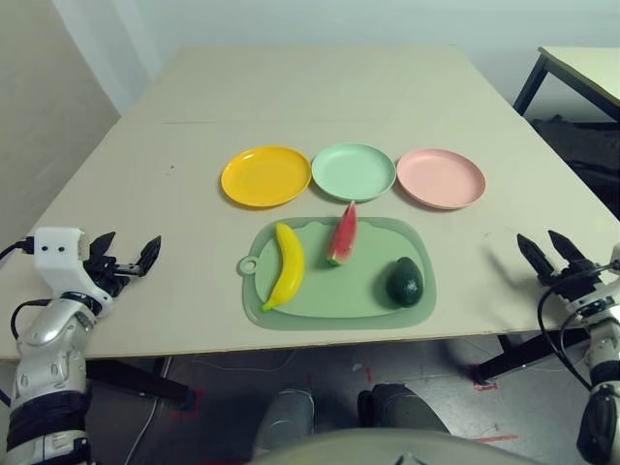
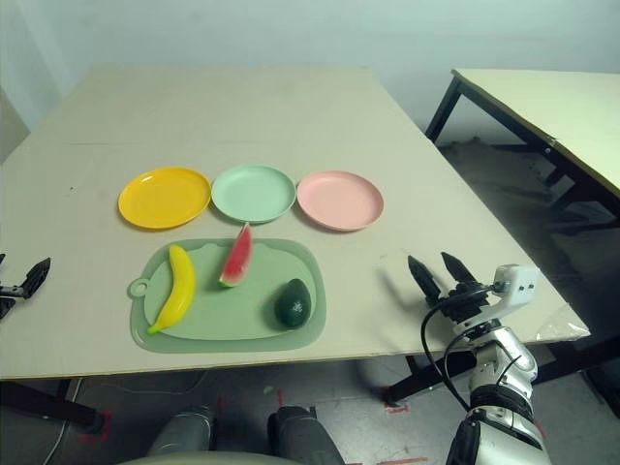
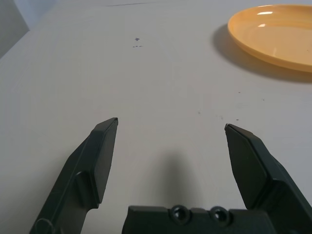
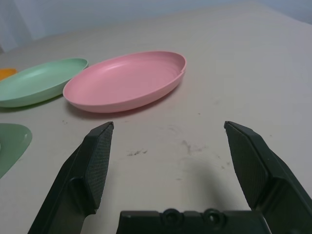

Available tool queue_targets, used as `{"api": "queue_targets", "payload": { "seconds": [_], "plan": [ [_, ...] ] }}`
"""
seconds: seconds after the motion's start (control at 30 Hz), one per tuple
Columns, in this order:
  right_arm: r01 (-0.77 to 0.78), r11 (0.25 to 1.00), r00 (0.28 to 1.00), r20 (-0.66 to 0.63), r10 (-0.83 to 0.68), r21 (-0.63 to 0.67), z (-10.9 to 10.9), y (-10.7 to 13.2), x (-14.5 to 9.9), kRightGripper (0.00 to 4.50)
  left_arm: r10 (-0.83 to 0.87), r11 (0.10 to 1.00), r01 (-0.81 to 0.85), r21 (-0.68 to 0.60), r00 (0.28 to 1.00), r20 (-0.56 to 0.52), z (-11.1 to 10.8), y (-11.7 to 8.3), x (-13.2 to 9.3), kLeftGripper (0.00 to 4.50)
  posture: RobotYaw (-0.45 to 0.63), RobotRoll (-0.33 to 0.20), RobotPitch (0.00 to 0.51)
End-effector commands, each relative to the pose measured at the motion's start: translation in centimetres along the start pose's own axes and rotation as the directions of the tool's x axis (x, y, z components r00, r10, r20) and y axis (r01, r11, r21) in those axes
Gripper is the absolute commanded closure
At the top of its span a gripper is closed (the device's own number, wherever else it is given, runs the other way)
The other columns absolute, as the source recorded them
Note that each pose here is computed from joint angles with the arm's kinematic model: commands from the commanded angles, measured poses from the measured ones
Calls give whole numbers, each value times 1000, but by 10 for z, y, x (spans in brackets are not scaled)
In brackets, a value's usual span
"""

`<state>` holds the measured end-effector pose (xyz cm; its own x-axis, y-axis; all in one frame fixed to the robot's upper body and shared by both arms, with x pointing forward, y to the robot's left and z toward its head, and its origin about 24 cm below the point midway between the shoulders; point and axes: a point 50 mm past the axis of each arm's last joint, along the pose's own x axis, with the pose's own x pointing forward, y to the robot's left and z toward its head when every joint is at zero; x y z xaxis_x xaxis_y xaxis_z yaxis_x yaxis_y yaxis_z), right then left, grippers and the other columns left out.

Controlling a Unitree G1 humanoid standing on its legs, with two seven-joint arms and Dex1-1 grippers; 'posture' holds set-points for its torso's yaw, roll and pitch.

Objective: Place the fruits into color-matched plates.

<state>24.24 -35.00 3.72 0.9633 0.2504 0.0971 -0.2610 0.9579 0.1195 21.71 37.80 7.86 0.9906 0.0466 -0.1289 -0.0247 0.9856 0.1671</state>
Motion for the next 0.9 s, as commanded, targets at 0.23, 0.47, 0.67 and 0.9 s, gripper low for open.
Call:
{"api": "queue_targets", "payload": {
  "seconds": [0.23,0.47,0.67,0.9],
  "plan": [
    [8,1000,1000,-11,-8,-1,2,-4,-6,0,-10,1000,10,11,1000,6,5,-2,0,25,153,0,67],
    [14,1000,1000,-19,-14,-8,6,-8,-9,0,-10,998,11,-65,1000,23,2,2,-6,25,139,0,62],
    [-17,998,1000,-14,16,-63,20,-12,-11,0,-349,930,361,-66,926,141,18,-23,-1,25,140,0,39],
    [-287,946,955,-117,271,-152,39,3,-11,0,-822,544,827,138,559,-110,25,-59,-7,25,113,0,22]
  ]
}}
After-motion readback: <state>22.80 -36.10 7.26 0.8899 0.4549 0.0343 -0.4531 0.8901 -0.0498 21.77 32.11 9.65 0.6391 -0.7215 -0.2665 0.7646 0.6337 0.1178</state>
